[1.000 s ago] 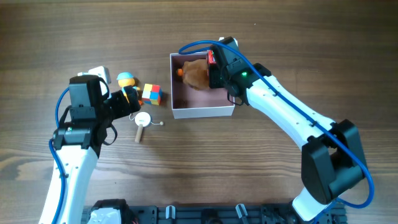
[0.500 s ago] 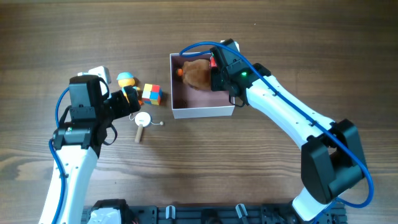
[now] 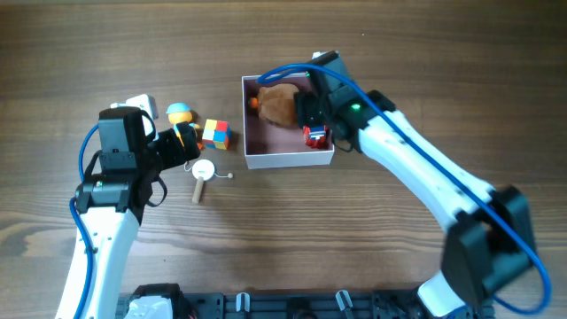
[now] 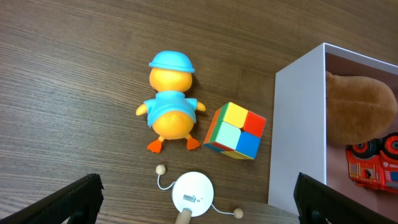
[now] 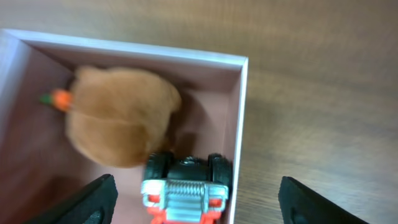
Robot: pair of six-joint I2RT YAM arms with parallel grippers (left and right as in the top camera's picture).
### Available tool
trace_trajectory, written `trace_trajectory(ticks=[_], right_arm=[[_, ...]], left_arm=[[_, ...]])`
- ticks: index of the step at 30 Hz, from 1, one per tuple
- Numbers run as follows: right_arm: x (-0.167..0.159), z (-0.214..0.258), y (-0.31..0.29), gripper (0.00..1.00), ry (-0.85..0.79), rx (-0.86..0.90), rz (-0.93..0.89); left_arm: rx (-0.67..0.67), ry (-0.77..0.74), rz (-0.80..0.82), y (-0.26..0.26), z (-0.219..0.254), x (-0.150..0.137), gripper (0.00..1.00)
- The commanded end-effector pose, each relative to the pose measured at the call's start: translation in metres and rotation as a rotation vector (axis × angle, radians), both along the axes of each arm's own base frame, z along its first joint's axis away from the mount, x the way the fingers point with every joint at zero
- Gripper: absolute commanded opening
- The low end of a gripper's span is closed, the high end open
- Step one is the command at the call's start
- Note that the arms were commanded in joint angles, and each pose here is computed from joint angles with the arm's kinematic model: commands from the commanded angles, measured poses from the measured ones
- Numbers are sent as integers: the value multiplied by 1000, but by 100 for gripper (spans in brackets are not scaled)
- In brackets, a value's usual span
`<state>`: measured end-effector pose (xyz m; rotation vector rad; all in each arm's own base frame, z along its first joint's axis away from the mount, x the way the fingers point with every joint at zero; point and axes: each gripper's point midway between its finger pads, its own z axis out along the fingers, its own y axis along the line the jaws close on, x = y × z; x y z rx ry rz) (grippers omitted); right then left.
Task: Pack container
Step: 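Release the fire truck beside the plush in the box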
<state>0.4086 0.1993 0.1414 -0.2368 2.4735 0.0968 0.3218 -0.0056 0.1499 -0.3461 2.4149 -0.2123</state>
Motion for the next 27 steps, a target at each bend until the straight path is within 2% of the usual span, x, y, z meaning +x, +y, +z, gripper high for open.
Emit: trace_trajectory(ticks=[1,3,4,6,8,12,20,27], right_arm=[[-8,71,0,74,-130,82,17],[-16,78,-3,67,-123,90,20],[-24,74,-3,50,-84,103,16],[-30,65,-3,34,-36,113,10],[-35,50,-2,22,11,104,12],[-39,16,-3,4,101,89,-24],[-38,-48,4,4,252,48,-39],[-31,-69,9,4,268,42,-40]], left_arm=[[16,-15,-8,3,6,4,100],[16,-15,-8,3,6,4,100],[16,-15,-8,3,6,4,100],[16,-15,-8,3,6,4,100],[16,-15,-8,3,6,4,100],[16,-15,-8,3,6,4,100],[16,-15,-8,3,6,4,100],[16,-15,-8,3,6,4,100]])
